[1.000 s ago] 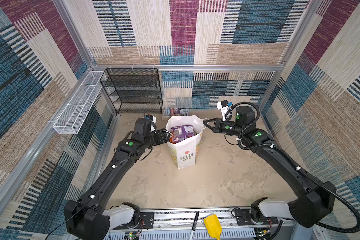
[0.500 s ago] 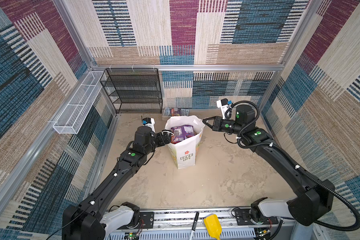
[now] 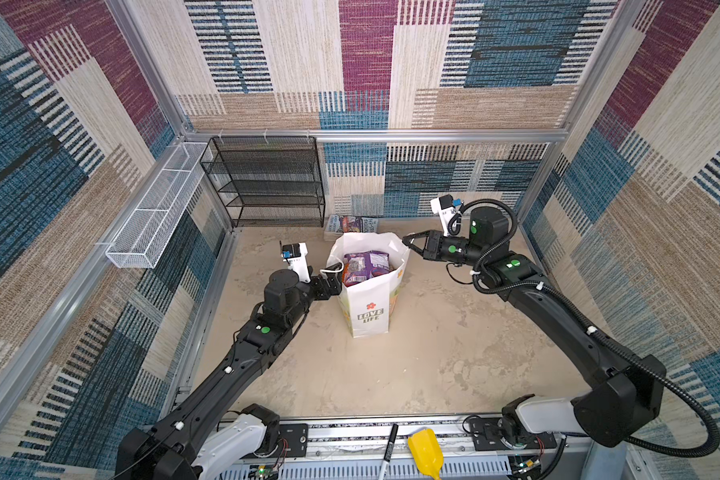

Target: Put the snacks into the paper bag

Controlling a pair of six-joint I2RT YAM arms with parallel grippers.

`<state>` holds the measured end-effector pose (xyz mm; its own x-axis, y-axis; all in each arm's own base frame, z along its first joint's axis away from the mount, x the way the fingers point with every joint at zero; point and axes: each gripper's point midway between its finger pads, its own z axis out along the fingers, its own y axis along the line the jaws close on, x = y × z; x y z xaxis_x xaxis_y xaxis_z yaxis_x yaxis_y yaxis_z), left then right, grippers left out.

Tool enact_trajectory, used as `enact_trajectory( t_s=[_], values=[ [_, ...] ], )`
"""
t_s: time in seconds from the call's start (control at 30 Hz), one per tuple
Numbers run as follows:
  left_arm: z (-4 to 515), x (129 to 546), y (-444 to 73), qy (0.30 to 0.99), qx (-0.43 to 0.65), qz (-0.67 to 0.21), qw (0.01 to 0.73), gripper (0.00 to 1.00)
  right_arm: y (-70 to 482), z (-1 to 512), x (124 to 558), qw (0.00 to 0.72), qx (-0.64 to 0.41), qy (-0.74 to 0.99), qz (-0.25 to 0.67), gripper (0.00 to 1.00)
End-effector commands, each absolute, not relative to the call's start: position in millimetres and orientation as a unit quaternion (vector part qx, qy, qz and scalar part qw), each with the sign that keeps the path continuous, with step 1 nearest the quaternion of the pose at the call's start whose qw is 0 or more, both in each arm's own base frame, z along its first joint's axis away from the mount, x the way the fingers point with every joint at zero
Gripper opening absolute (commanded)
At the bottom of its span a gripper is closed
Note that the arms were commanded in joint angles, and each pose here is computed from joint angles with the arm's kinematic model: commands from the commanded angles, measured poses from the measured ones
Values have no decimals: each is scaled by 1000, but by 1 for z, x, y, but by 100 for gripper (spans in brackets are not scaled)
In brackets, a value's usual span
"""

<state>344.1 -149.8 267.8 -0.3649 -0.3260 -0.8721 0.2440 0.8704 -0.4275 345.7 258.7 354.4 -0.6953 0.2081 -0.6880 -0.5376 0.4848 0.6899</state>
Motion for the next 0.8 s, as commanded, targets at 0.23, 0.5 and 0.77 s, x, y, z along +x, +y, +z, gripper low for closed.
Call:
enact_trajectory(
  t_s=[0.23, 0.5, 0.77],
  values=[
    [275, 367, -155, 755, -19, -238, 610, 99, 264, 371, 344, 383, -124, 759, 512, 0],
    [297, 332, -174, 767, 73, -272, 576, 100, 263, 370, 345, 384, -129, 762, 505, 0],
    [314, 311, -161, 788, 83, -244, 560, 97, 264, 375, 346, 386, -133, 761, 505, 0]
  ],
)
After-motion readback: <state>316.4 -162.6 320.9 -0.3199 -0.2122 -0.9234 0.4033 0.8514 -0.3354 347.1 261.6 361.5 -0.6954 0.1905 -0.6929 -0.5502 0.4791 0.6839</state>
